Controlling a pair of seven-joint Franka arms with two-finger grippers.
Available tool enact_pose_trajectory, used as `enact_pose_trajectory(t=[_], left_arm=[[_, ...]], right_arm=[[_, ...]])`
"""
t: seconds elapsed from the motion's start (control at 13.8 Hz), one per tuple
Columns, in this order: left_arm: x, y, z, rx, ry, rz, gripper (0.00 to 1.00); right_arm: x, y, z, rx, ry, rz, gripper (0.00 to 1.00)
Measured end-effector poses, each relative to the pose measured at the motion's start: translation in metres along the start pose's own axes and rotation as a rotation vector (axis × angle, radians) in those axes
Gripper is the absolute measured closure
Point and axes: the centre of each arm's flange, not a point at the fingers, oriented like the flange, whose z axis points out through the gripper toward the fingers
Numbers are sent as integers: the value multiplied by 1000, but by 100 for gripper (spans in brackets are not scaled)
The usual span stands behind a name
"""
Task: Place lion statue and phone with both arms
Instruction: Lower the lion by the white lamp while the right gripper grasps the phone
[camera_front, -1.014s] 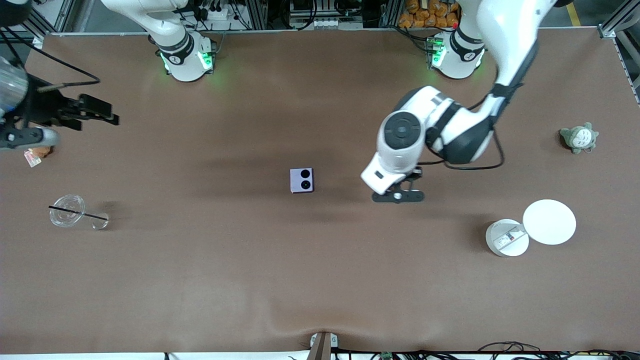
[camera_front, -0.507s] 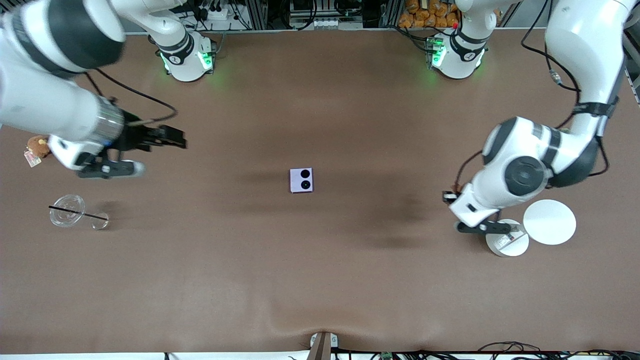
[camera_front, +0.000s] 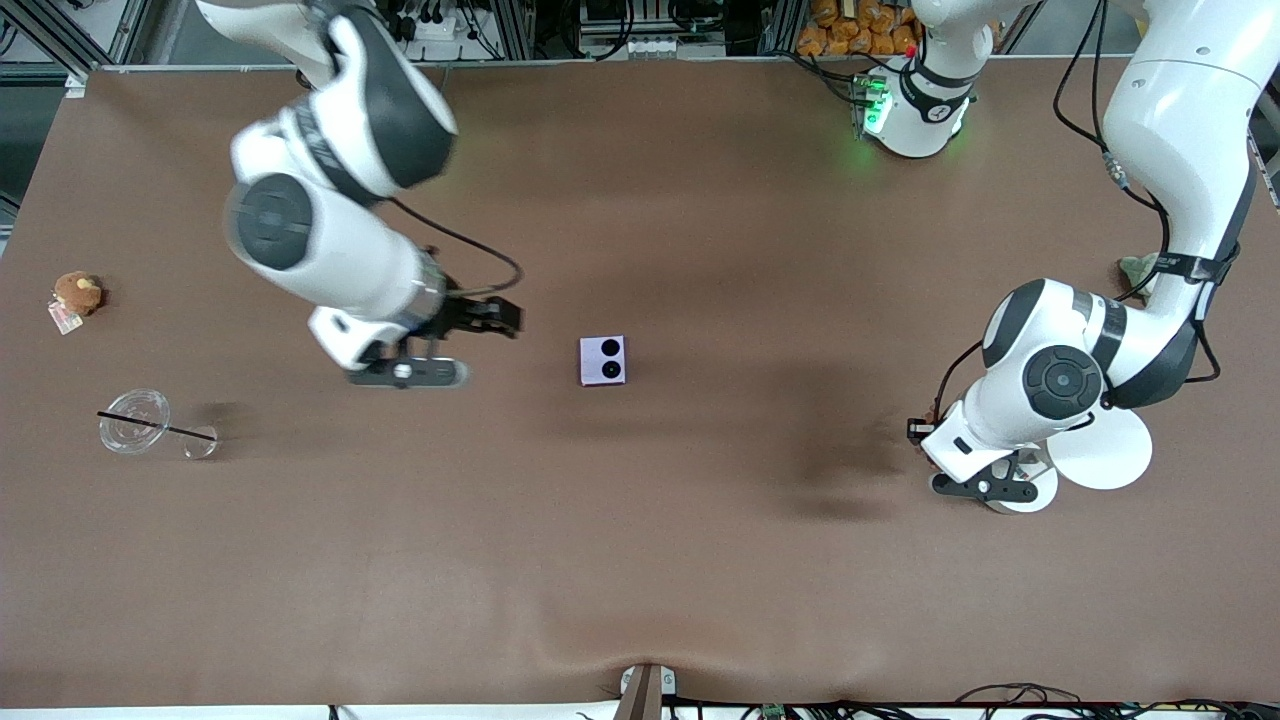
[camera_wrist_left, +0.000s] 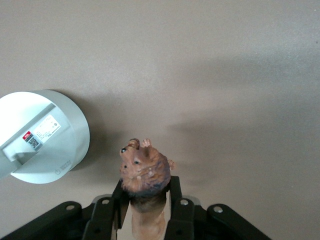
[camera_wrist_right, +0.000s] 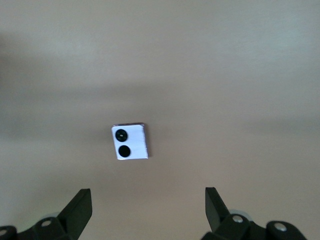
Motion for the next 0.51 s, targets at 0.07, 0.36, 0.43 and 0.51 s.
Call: enact_pose_trajectory(t=[0.07, 0.36, 0.43, 0.51], left_arm=[[1, 1, 1, -2, 2, 1, 64], [6, -4, 14, 36, 12, 26, 64], [7, -8, 21, 45, 10, 27, 64], [8, -11, 25, 45, 9, 24, 64]], right_arm=[[1, -14, 22, -5, 0, -11, 0], [6, -48, 110, -32, -9, -51, 0], [4, -55, 134, -42, -16, -62, 0], [1, -63, 156, -51, -21, -74, 0]])
